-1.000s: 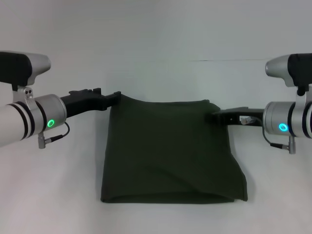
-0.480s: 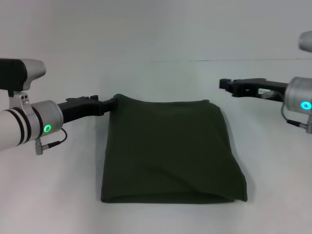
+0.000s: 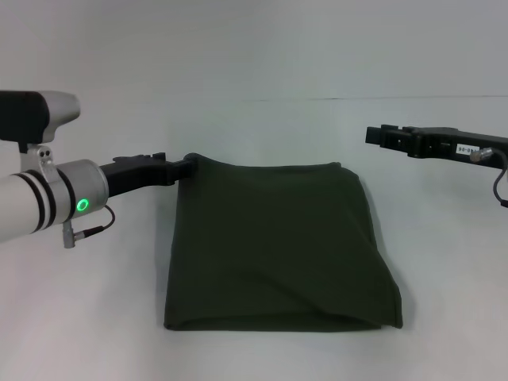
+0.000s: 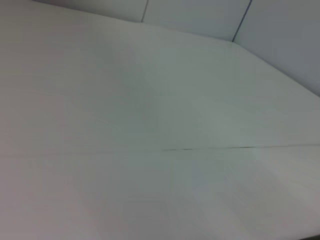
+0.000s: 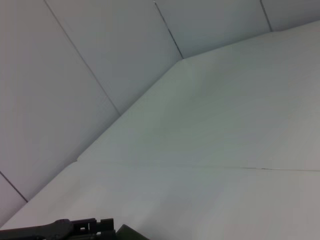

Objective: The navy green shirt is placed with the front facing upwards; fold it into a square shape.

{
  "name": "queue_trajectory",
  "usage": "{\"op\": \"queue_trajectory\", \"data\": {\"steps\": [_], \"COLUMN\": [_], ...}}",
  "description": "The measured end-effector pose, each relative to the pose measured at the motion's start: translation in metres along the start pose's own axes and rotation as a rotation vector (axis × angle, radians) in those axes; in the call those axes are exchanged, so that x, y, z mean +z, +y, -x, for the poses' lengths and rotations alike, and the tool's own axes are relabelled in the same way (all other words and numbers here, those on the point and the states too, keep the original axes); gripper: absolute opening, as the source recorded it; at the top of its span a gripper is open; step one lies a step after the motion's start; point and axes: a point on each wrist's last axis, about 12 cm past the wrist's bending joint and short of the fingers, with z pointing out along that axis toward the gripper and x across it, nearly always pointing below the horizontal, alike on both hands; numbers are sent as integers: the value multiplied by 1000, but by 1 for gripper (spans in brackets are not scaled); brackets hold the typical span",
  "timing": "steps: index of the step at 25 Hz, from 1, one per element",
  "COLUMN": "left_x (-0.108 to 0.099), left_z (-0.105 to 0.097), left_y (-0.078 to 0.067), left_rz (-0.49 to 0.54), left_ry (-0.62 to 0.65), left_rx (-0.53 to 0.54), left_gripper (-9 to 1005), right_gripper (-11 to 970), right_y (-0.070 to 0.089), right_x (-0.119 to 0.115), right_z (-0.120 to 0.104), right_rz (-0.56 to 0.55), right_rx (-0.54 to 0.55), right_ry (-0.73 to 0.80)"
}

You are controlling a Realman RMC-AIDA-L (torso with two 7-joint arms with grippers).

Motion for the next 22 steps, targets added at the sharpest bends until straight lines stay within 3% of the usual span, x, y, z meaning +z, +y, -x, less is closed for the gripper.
{"op": "queue_trajectory", "data": {"steps": [3,8,13,22], "left_x": [2,4,4,9], "left_z": [1,2,4,4], "left_y": [-2,-3,-3,-11], "left_rz": [-3,1,7,-18], "left_ry": [8,21,19,32], "left_rx": [13,23,27,50], "left_gripper": [673,674,672,667], "right_gripper": [263,544,730,727], "right_y": [-1,-2,-3,-3], "right_x": [-3,-6,-6,-5], "right_z": [-2,-4,-4,-5], "right_rz": [3,-2,-7,-7], "right_rx": [9,17,20,24], "right_ry": [-3,-5,-5,-6]}}
